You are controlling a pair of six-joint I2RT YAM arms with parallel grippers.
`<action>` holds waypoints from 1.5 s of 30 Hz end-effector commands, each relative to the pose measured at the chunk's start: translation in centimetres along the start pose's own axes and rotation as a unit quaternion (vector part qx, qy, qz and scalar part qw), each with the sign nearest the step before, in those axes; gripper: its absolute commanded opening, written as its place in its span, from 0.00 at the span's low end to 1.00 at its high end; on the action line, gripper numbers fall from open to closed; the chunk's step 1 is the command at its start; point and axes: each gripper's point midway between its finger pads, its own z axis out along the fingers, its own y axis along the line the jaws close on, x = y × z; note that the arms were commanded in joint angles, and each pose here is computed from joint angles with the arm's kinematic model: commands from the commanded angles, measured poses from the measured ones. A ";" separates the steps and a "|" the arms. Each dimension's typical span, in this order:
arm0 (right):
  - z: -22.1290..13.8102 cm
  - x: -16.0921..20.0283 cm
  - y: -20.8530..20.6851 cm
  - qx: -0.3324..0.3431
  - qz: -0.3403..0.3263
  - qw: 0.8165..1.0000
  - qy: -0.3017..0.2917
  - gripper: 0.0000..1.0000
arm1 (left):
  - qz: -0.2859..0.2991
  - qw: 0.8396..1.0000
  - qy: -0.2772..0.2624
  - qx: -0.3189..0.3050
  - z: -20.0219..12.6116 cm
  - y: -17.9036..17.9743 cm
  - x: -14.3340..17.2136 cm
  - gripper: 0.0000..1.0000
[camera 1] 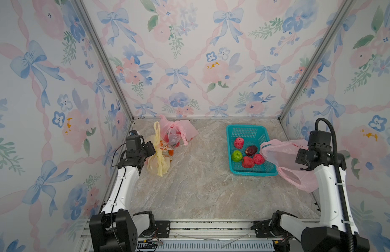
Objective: Untie the knot of a plastic bag & take out the apple
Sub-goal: Place the plastic bag at the center of the board, then move the plastic bag to the center of the board.
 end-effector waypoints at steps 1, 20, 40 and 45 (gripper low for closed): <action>-5.2 -2.9 -0.8 -0.049 0.059 0.990 -0.122 0.95 | -0.002 1.000 0.014 -0.005 1.0 0.5 1.2 0.65; -22.7 -1.5 28.1 -0.571 -0.180 0.783 -0.170 0.93 | 0.024 0.997 0.050 0.046 6.0 -2.2 4.5 0.20; -20.2 9.0 43.0 -0.639 -0.307 0.706 -0.007 0.88 | 0.085 0.909 0.221 0.344 -0.9 -16.4 15.1 0.00; -19.7 10.5 46.3 -0.647 -0.326 0.689 0.020 0.85 | 0.094 0.901 0.255 0.337 -0.7 -16.3 17.9 0.09</action>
